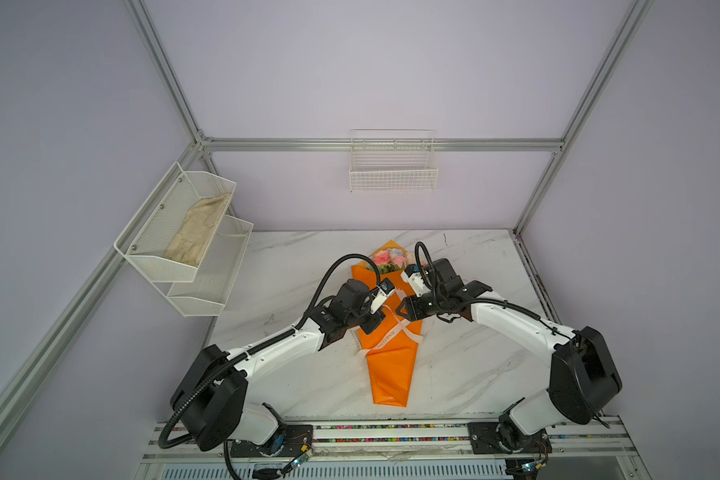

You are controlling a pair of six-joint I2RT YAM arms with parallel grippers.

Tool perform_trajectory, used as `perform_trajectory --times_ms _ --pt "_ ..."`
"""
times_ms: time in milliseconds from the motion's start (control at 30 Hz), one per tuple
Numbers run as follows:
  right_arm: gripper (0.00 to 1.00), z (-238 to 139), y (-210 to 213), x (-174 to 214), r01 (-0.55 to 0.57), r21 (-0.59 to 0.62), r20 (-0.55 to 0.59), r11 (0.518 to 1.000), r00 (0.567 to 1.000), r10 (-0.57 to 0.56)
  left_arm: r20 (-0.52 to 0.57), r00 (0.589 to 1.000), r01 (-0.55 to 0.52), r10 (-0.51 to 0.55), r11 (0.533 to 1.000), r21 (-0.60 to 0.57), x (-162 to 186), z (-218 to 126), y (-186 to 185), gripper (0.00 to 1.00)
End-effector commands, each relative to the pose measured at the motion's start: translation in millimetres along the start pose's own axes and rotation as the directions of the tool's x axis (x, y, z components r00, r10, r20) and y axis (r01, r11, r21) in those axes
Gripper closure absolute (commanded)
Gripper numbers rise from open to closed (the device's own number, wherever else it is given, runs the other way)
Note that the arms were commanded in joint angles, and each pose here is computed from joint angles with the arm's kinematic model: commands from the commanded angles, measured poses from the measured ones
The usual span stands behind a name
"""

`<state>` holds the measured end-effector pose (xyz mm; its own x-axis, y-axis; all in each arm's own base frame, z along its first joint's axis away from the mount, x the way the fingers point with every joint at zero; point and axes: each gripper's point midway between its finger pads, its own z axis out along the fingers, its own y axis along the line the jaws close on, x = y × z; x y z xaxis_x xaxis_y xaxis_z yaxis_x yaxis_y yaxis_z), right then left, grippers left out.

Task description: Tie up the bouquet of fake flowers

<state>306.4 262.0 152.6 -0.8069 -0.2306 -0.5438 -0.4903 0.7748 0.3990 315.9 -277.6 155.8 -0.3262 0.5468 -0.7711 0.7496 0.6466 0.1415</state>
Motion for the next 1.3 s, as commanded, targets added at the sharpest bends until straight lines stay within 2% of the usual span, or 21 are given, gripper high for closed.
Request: perform_trajectory --times_ms 0,67,133,233,267,333,400,433,500,600,733,800,967,1267 --pt "0.62 -29.7 -15.5 -10.7 -0.018 0.121 0.119 0.992 0.993 0.004 0.018 0.999 0.047 -0.046 0.999 -0.015 -5.4 3.4 2.6 1.0" --pt "0.68 -49.0 9.5 -13.4 0.009 -0.005 0.226 1.0 0.974 -0.008 0.005 0.999 0.054 -0.054 0.998 -0.023 -3.1 4.8 3.8 1.0" --pt "0.66 -54.2 29.6 -5.1 -0.066 -0.169 0.259 0.983 0.96 0.109 -0.006 0.998 0.069 -0.069 0.997 -0.028 0.3 7.2 5.1 1.0" --pt "0.66 -35.2 44.9 26.5 -0.177 -0.296 0.097 0.939 0.972 0.213 -0.024 0.996 0.088 -0.089 0.996 -0.022 4.6 10.3 3.8 1.0" --pt "0.66 -27.0 46.1 37.1 -0.219 -0.29 0.048 0.932 0.969 0.242 -0.026 0.995 0.093 -0.093 0.995 -0.02 4.9 10.7 3.1 1.0" --pt "0.66 -8.0 58.9 60.3 -0.233 -0.259 -0.029 0.937 0.972 0.234 -0.033 0.994 0.108 -0.109 0.994 -0.017 5.9 12.5 2.3 1.0" --pt "0.65 7.2 69.4 74.1 -0.219 -0.21 -0.06 0.953 0.976 0.211 -0.036 0.993 0.111 -0.111 0.994 -0.01 6.0 14.9 1.4 1.0" --pt "0.64 14.9 62.5 76.5 -0.24 -0.141 -0.056 0.96 0.97 0.235 -0.04 0.993 0.114 -0.114 0.993 -0.011 5.6 15.6 1.7 1.0" --pt "0.61 27.5 34.5 75.4 -0.341 0.007 -0.002 0.94 0.94 0.341 -0.045 0.992 0.117 -0.117 0.993 -0.008 5.3 16.4 1.3 1.0" --pt "0.58 35.7 36.1 65.1 -0.4 0.009 0.063 0.917 0.915 0.399 -0.043 0.992 0.122 -0.122 0.993 -0.004 4.9 17.5 0.6 1.0" --pt "0.54 39.6 18.2 56.7 -0.552 0.055 0.173 0.832 0.826 0.536 -0.055 0.988 0.144 -0.144 0.99 -0.007 6.5 19.5 1.3 1.0" --pt "0.53 43.8 11.7 57.0 -0.573 0.086 0.191 0.815 0.812 0.551 -0.059 0.986 0.156 -0.157 0.988 -0.012 7.7 20.4 1.9 1.0" --pt "0.53 55.5 4.6 52.4 -0.596 0.129 0.214 0.793 0.797 0.564 -0.083 0.98 0.179 -0.179 0.984 -0.002 12.5 25.1 0.5 1.0" --pt "0.52 75.6 -10.3 64.7 -0.57 0.291 0.203 0.768 0.822 0.533 -0.113 0.965 0.239 -0.235 0.971 0.018 19.5 30.6 1.3 1.0"
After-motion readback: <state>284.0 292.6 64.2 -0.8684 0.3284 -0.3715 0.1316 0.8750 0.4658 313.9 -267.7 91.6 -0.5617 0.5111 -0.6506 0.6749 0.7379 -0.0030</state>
